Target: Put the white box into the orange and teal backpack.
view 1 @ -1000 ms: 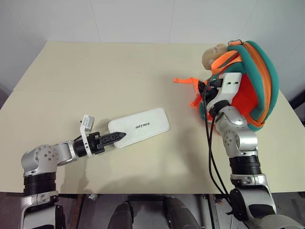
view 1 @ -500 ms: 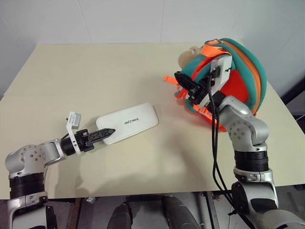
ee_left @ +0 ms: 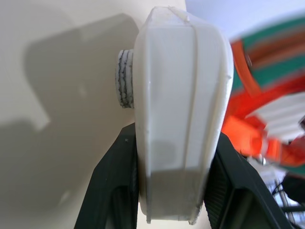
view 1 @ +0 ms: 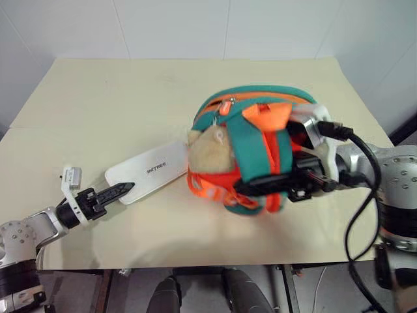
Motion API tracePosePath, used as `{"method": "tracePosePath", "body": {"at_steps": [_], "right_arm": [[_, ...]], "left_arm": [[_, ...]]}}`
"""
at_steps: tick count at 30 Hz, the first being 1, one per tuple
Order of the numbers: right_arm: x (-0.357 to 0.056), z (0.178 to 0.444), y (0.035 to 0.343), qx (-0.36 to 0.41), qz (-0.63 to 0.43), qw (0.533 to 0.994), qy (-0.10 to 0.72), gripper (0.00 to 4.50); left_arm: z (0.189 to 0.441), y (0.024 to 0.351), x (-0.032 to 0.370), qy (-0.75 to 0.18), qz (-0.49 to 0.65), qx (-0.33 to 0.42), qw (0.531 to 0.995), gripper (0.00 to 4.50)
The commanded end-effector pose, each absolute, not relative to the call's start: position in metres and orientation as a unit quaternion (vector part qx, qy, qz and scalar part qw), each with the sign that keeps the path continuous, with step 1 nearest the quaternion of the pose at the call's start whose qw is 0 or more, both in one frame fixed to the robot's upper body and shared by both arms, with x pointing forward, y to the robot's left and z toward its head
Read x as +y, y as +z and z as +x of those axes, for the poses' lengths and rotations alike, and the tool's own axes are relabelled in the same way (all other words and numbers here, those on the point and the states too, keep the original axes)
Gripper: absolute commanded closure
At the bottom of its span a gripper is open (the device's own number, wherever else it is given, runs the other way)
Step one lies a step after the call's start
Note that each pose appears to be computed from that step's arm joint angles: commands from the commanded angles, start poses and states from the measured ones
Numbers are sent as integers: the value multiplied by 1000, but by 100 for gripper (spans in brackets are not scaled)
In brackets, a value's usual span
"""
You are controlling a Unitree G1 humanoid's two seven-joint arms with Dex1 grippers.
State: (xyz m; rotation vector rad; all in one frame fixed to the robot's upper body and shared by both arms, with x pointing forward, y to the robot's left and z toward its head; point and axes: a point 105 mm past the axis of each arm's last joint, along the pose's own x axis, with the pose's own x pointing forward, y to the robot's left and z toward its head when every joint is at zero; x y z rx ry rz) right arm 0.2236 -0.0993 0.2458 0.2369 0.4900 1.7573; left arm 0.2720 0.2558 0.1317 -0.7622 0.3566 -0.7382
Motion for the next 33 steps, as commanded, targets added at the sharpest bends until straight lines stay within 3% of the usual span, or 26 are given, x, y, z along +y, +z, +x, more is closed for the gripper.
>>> {"method": "tracePosePath", "body": {"at_steps": [1, 9, 16, 27, 33], "right_arm": [[-121, 232, 237, 245, 100, 605, 751, 449], [-127, 255, 232, 238, 75, 617, 746, 449], [-127, 261, 227, 239, 76, 621, 743, 449], [-123, 262, 221, 237, 78, 622, 742, 449], [-120, 261, 220, 228, 81, 626, 742, 449]], "left_arm": [[263, 156, 256, -383, -344, 105, 851, 314], [249, 188, 255, -414, -298, 12, 860, 314], [222, 233, 242, -485, -268, -64, 830, 314], [214, 247, 226, -546, -240, -37, 802, 314], [237, 235, 225, -558, -175, 1, 811, 314]]}}
